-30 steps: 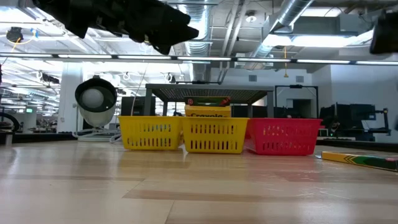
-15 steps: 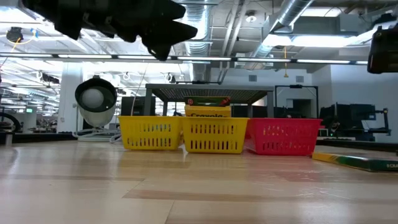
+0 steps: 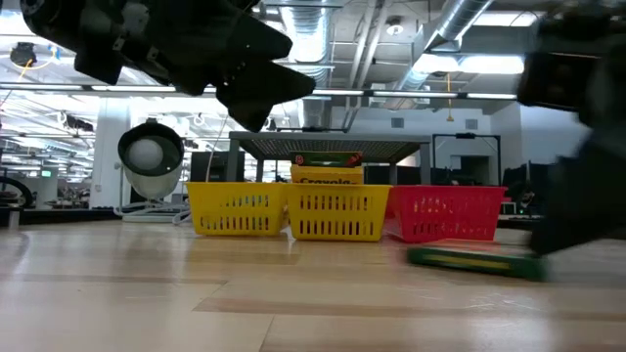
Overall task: Pick & Place Office Desk Supplies
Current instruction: Put the crayon box into the right yellow basket
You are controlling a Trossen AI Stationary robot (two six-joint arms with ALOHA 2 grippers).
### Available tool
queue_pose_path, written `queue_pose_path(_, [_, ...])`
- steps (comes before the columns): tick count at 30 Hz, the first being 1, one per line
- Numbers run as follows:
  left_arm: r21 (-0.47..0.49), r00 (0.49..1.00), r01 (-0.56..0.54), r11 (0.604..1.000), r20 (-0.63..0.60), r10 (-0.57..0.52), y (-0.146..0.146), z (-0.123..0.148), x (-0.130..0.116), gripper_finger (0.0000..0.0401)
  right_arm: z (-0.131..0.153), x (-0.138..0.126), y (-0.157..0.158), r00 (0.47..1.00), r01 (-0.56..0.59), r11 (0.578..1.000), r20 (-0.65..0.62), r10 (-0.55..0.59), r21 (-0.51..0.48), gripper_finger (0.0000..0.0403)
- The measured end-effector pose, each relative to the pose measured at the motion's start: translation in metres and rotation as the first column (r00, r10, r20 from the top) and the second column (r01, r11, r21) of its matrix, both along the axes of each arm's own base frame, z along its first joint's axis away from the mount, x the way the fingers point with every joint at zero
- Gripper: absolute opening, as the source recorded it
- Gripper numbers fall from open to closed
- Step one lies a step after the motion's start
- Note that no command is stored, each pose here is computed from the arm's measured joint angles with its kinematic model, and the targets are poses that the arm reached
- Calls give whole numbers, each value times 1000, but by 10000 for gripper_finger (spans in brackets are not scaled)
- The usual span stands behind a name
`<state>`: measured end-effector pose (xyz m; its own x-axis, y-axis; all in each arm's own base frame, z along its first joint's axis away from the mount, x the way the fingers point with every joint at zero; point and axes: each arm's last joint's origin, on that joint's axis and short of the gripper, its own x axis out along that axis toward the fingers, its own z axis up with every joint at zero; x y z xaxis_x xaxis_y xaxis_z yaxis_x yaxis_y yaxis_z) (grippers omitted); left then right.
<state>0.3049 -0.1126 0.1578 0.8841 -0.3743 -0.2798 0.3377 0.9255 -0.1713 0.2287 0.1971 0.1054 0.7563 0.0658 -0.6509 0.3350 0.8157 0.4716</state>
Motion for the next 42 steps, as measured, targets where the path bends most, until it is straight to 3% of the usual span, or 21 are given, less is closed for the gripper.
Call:
queue_pose_path(8, [-22,999,32,999,-31,-33,-13,-3,-3,186,8,54,11,990,-103,986,87,114,-129,226])
queue_pose_path(13, [-15,997,18,1000,-80,-19,-18,-8,-6,186,29,64,21,972,-161,967,140,190,-197,226])
queue_pose_path(23, [49,996,-37,998,-77,41,-19,-9,-5,184,30,58,18,988,-114,949,66,140,-295,226])
queue_pose_path(28, [84,999,-42,996,-31,44,-23,-3,5,153,29,57,17,990,-114,944,48,136,-309,226])
queue_pose_path(35, [119,996,-31,992,-83,41,-35,-30,31,101,37,38,13,996,-85,942,-52,72,-323,226])
queue_pose_path(42, [124,992,-31,992,-116,45,-42,-42,49,93,49,13,17,998,-21,921,-56,0,-390,226])
